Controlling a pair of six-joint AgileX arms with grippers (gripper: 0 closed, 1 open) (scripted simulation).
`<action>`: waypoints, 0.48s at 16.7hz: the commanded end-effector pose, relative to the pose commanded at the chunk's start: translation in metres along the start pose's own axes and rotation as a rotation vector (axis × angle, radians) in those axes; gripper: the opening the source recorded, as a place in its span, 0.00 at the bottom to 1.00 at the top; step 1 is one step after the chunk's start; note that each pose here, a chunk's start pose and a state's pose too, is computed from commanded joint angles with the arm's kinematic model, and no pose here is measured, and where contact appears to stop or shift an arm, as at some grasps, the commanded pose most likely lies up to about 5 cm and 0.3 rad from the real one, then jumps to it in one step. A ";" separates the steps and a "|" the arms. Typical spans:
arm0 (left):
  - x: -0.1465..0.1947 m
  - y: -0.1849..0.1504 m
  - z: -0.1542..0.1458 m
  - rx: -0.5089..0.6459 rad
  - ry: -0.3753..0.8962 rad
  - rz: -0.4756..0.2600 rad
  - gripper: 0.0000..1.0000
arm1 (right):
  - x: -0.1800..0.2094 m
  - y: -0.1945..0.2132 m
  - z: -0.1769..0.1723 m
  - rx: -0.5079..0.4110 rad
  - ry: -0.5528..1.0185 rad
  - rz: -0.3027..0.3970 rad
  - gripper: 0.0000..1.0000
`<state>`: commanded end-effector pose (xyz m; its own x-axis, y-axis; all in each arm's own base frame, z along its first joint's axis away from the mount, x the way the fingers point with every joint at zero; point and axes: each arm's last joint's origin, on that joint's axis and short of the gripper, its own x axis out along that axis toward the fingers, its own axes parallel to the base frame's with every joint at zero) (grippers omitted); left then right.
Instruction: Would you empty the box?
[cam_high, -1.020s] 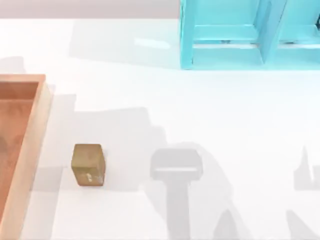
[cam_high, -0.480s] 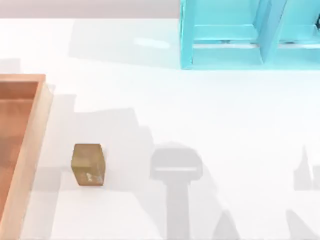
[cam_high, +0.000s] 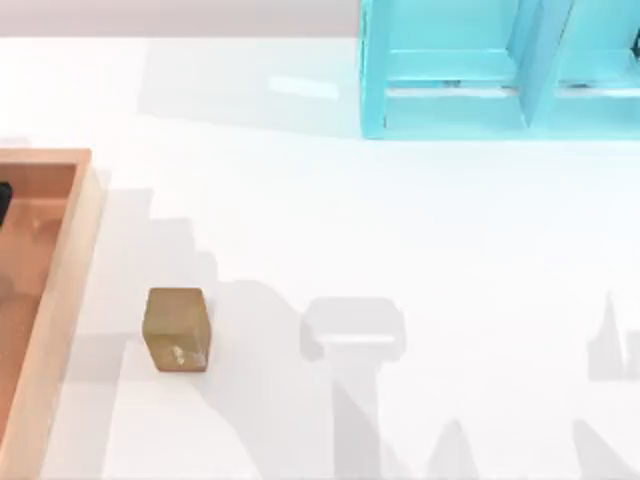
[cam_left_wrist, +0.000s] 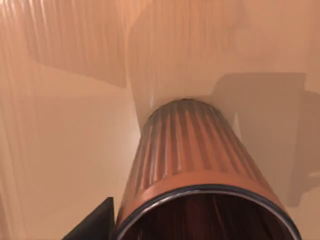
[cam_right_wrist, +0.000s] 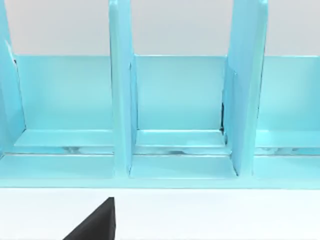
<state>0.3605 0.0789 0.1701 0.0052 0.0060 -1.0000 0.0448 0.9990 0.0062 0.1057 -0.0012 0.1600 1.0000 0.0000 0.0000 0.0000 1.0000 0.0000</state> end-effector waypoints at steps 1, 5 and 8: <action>0.007 -0.001 0.000 0.000 0.001 0.000 1.00 | 0.000 0.000 0.000 0.000 0.000 0.000 1.00; 0.012 -0.001 -0.001 0.000 0.002 0.000 1.00 | 0.000 0.000 0.000 0.000 0.000 0.000 1.00; 0.012 -0.001 -0.001 0.000 0.002 0.000 0.85 | 0.000 0.000 0.000 0.000 0.000 0.000 1.00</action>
<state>0.3600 0.0781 0.1583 0.0033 0.0060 -1.0000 0.0443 0.9990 0.0061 0.1057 -0.0012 0.1600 1.0000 0.0000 0.0000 0.0000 1.0000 0.0000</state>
